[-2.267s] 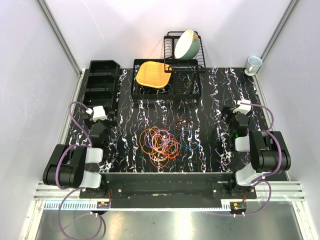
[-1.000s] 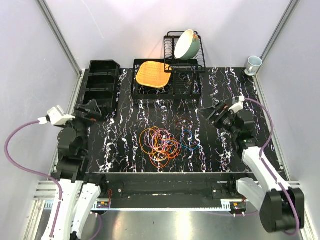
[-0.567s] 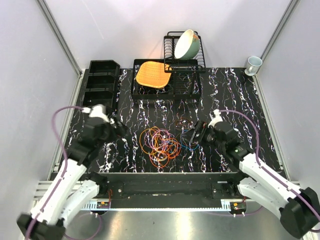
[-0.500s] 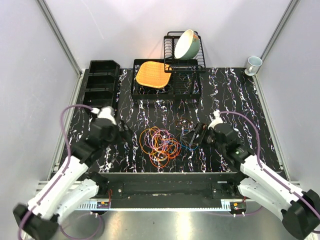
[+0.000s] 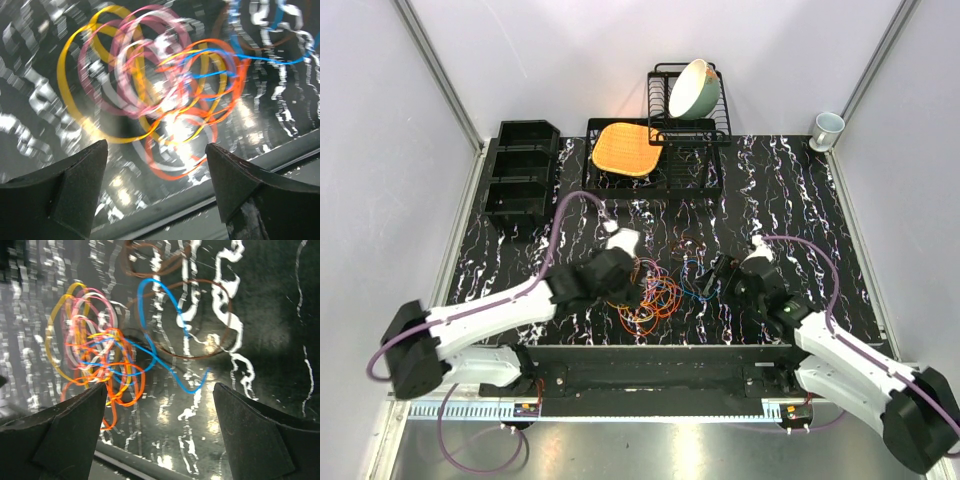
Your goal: Untangle the cables
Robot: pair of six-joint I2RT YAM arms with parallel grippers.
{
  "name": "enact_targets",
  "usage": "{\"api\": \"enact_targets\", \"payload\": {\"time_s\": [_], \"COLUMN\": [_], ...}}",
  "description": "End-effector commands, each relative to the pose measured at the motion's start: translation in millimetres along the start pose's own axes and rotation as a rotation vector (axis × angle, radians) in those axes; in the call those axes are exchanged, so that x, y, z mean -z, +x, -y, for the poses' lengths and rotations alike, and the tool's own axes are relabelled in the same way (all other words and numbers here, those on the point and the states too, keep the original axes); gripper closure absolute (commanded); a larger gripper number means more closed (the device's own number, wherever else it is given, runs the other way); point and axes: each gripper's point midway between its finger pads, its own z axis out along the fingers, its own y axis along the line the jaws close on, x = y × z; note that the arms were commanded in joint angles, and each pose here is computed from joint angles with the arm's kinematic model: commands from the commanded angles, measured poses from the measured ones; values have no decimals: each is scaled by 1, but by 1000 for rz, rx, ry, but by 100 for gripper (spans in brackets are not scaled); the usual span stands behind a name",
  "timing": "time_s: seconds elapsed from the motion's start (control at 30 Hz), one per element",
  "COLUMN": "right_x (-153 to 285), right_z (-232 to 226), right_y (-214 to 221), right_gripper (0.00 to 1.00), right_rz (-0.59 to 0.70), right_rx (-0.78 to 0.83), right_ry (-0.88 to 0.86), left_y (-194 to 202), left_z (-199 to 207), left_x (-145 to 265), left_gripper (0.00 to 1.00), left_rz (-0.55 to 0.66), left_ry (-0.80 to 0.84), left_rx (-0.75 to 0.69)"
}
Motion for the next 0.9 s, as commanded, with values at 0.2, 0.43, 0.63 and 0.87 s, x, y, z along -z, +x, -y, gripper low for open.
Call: {"api": "enact_targets", "payload": {"time_s": [0.2, 0.43, 0.63, 0.87], "right_x": [-3, -2, -6, -10], "right_z": [-10, -8, -9, -9], "right_y": [-22, -21, -20, -17], "right_gripper": [7, 6, 6, 5], "right_rz": [87, 95, 80, 63], "right_rx": [-24, -30, -25, -22], "right_ry": [-3, -6, 0, 6], "left_y": [-35, -46, -53, -44], "left_z": [47, 42, 26, 11], "left_x": [-39, -51, -56, -59], "left_gripper": [21, 31, 40, 44], "left_rz": [59, 78, 80, 53], "left_ry": [4, -86, -170, -180], "left_rx": [-146, -18, 106, 154]}}
